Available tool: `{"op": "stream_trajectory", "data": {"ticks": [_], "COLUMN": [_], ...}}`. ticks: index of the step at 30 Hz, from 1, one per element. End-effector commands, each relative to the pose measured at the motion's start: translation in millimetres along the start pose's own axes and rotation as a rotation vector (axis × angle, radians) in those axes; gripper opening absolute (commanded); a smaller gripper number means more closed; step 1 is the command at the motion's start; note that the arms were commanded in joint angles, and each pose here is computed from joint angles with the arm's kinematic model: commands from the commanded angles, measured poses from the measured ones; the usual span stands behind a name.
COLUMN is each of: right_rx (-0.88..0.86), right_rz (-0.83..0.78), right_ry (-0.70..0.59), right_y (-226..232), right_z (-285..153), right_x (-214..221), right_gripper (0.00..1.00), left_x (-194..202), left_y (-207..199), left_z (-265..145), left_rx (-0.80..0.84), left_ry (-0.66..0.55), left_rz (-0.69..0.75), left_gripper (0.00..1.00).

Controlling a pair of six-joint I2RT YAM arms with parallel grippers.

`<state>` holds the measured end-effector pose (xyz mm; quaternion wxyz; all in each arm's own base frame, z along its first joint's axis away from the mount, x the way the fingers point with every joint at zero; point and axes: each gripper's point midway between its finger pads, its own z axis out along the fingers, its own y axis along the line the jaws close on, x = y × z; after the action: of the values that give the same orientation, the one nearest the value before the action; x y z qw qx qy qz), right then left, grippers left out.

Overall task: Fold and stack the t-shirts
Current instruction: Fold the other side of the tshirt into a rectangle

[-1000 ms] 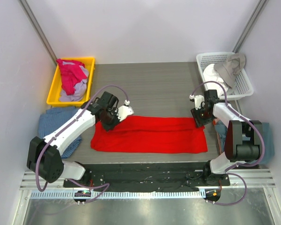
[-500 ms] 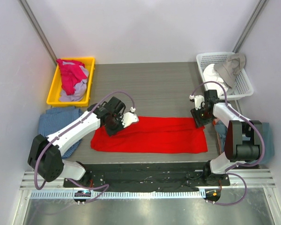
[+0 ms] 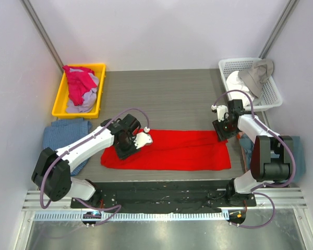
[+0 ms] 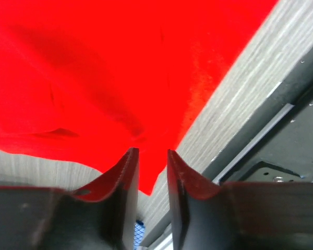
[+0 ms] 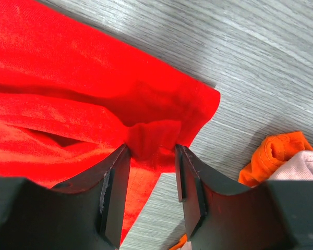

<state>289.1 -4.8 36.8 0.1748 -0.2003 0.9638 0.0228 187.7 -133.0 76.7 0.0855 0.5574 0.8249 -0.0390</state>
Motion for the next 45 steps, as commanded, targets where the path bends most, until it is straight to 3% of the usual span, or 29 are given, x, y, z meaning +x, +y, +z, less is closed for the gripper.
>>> {"op": "stream_trajectory", "data": {"ticks": [1,7,14,24,34,38,45], "right_rx": [0.002,-0.009,0.001,-0.008,-0.011,-0.001,-0.012], "right_rz": [-0.016,-0.013,-0.025,-0.030,-0.029,-0.033,-0.028], "right_ry": [-0.036,-0.039,-0.034,-0.012,-0.008,-0.007,-0.009], "right_y": [1,3,3,7,9,7,9], "right_z": [-9,-10,-13,-7,-4,-5,-4], "right_x": [-9,-11,-5,8,11,12,11], "right_gripper": [0.47,0.47,0.47,0.47,0.47,0.47,0.47], "left_x": [-6,-38,-62,-77,-79,-74,-67], "left_y": [-8,18,48,86,90,81,74], "left_z": [-4,-7,17,25,35,41,48], "left_rx": [0.027,-0.093,-0.173,-0.186,-0.123,-0.080,-0.059], "left_ry": [-0.028,-0.163,-0.189,-0.246,-0.238,-0.226,-0.217], "left_rz": [-0.028,0.000,0.058,0.018,0.005,0.003,-0.006], "left_gripper": [0.38,0.44,0.44,0.44,0.43,0.37,0.04]}}
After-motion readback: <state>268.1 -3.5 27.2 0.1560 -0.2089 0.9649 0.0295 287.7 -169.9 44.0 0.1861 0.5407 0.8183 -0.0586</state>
